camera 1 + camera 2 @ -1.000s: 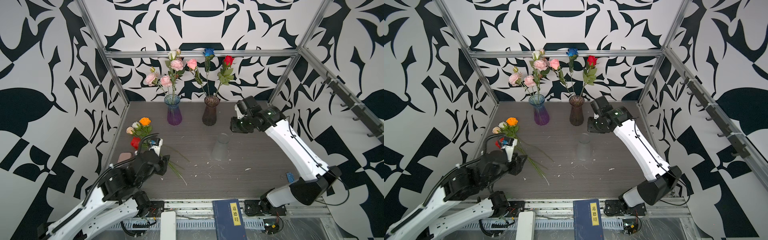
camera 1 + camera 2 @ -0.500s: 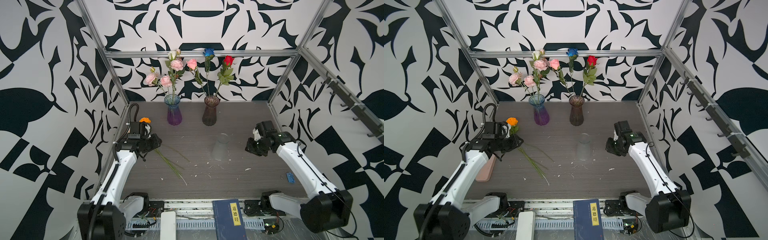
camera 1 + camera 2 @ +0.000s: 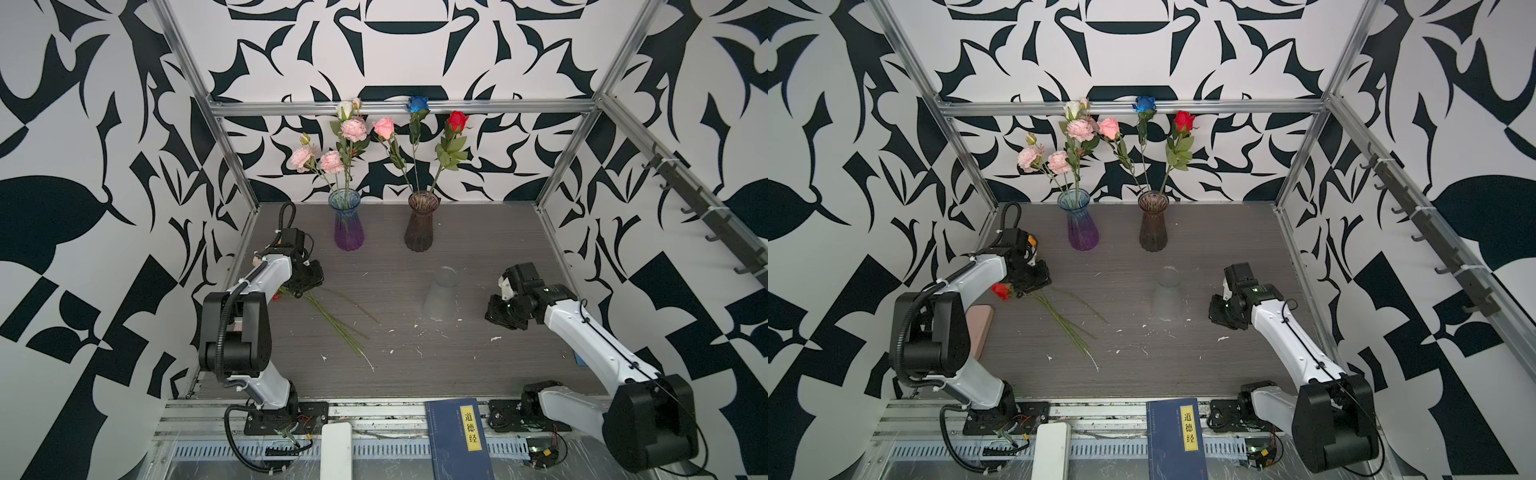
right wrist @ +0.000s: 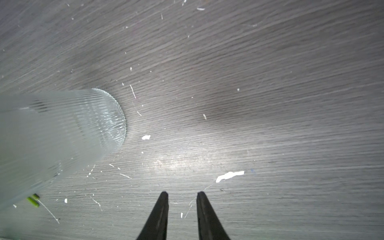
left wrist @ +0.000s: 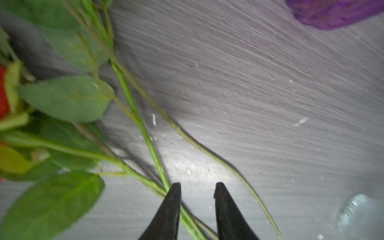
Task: Arrange flowers in a vase
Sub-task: Pick up the flower from the flowers.
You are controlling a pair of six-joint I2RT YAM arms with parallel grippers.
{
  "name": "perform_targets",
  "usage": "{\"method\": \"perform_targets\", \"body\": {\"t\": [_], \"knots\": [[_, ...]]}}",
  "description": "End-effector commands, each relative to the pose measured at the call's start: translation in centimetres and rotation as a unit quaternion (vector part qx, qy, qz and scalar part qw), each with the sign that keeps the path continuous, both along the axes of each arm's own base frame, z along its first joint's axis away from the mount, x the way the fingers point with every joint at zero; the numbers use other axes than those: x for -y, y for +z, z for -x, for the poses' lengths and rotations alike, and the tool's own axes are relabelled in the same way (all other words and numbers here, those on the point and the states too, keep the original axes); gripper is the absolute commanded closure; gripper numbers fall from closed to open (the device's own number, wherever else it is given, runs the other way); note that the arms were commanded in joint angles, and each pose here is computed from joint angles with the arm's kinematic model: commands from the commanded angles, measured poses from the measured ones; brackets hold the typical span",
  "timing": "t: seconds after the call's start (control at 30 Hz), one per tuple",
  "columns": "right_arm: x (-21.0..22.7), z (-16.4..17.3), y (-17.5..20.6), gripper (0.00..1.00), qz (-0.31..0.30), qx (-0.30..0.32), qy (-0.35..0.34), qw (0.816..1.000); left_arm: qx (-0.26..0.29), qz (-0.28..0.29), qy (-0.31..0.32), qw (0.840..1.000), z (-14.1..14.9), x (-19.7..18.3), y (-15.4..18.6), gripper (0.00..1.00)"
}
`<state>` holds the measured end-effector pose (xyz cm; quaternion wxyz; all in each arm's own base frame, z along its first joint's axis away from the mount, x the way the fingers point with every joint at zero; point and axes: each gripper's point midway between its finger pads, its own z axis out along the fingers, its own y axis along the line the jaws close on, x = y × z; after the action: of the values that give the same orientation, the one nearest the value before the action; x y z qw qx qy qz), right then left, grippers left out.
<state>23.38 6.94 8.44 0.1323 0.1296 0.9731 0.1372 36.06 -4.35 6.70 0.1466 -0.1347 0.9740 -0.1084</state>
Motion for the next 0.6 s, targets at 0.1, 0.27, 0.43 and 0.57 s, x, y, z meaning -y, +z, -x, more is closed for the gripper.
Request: {"method": "perform_targets", "body": {"t": [0.1,0.27,0.43,0.57], "knots": [[-0.3,-0.8,0.4,0.72,-0.006,0.029,0.011,0.999,-0.005,-0.081,-0.005,0.997,-1.0,-2.7,-0.2,0.68],[-0.5,-0.8,0.3,0.72,-0.011,0.028,0.012,0.999,-0.015,-0.088,-0.002,0.996,-2.0,-3.1,-0.8,0.68],[-0.5,-0.9,0.4,0.72,-0.012,0.029,0.013,0.999,-0.013,-0.07,0.009,0.997,-3.9,-2.6,-0.6,0.68],[-0.5,-0.9,0.5,0.72,-0.012,0.03,0.012,0.999,-0.025,-0.072,0.021,0.997,-5.1,-2.8,-1.4,0.68]]}}
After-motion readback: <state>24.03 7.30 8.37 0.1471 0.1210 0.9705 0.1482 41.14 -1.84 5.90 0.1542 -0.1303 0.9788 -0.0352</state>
